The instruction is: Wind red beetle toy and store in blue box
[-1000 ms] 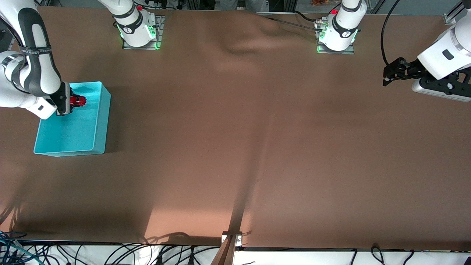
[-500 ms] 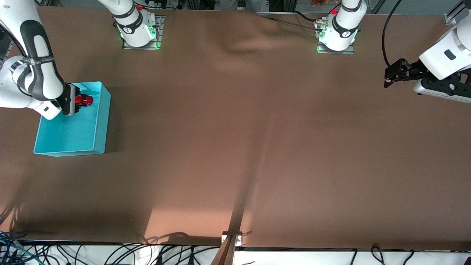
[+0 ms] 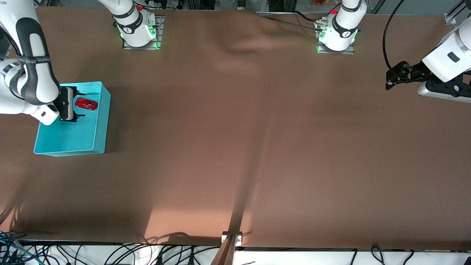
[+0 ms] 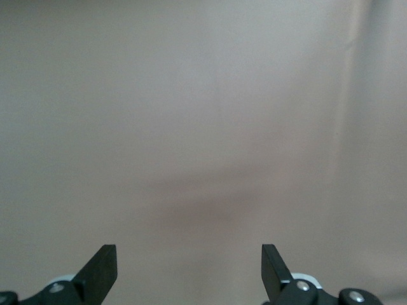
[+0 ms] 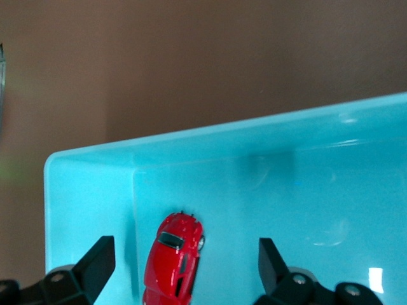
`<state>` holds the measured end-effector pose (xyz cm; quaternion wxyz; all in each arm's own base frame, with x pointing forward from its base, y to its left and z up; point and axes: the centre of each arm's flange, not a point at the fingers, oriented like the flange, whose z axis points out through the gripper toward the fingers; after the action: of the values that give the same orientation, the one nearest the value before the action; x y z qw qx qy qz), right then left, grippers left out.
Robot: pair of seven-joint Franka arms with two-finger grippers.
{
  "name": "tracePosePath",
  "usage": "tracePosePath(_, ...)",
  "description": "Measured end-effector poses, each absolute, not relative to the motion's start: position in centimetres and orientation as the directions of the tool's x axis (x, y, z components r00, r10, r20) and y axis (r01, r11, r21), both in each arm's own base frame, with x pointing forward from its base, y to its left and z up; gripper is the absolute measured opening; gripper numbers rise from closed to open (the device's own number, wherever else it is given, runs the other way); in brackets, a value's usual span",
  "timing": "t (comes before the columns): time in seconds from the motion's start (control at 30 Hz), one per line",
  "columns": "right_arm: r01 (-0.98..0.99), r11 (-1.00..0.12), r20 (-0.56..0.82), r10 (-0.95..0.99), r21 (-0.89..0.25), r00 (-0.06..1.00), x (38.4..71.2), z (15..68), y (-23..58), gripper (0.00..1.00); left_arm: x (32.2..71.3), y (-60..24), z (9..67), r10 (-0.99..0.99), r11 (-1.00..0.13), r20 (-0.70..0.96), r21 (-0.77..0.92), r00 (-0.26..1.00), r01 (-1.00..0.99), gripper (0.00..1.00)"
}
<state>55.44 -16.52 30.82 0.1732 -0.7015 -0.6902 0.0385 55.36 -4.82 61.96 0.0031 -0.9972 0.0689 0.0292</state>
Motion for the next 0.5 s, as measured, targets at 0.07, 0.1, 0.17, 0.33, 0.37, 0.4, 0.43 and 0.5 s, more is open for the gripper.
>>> tracePosePath(0.07, 0.958, 0.002, 0.183, 0.982, -0.286, 0.053, 56.6, 33.3, -15.6, 1.0, 55.4, -4.8, 62.0, -0.135, -0.991, -0.059, -0.002, 0.989, -0.135, 1.0)
tracePosePath(0.1, 0.959, -0.01, 0.181, 0.981, -0.284, 0.064, 57.0, 34.3, -15.1, 1.0, 55.4, -4.8, 62.0, -0.134, -0.991, -0.059, -0.002, 0.989, -0.135, 1.0)
tracePosePath(0.17, 0.957, -0.052, 0.17, 0.98, -0.286, 0.104, 57.9, 36.6, -14.0, 1.0, 55.4, -4.8, 62.0, -0.134, -0.991, -0.058, -0.002, 0.989, -0.135, 1.0)
tracePosePath(0.33, 0.927, -0.223, 0.118, 0.956, -0.303, 0.269, 59.3, 41.9, -11.2, 1.0, 55.4, -5.0, 62.0, -0.136, -0.991, -0.059, -0.002, 0.989, -0.137, 1.0)
tracePosePath(0.37, 0.915, -0.263, 0.105, 0.946, -0.305, 0.307, 59.5, 42.8, -10.6, 1.0, 55.4, -5.0, 62.0, -0.136, -0.991, -0.058, -0.002, 0.989, -0.137, 1.0)
tracePosePath(0.4, 0.901, -0.307, 0.091, 0.933, -0.305, 0.348, 59.6, 43.6, -10.0, 1.0, 55.4, -5.0, 62.0, -0.136, -0.991, -0.059, -0.002, 0.989, -0.137, 1.0)
tracePosePath(0.43, 0.885, -0.354, 0.076, 0.916, -0.304, 0.393, 59.7, 44.3, -9.3, 1.0, 55.4, -5.0, 62.0, -0.136, -0.991, -0.059, -0.002, 0.989, -0.137, 1.0)
tracePosePath(0.5, 0.841, -0.455, 0.043, 0.872, -0.293, 0.487, 59.9, 45.9, -7.9, 1.0, 55.4, -5.0, 62.0, -0.136, -0.991, -0.059, -0.002, 0.989, -0.137, 1.0)
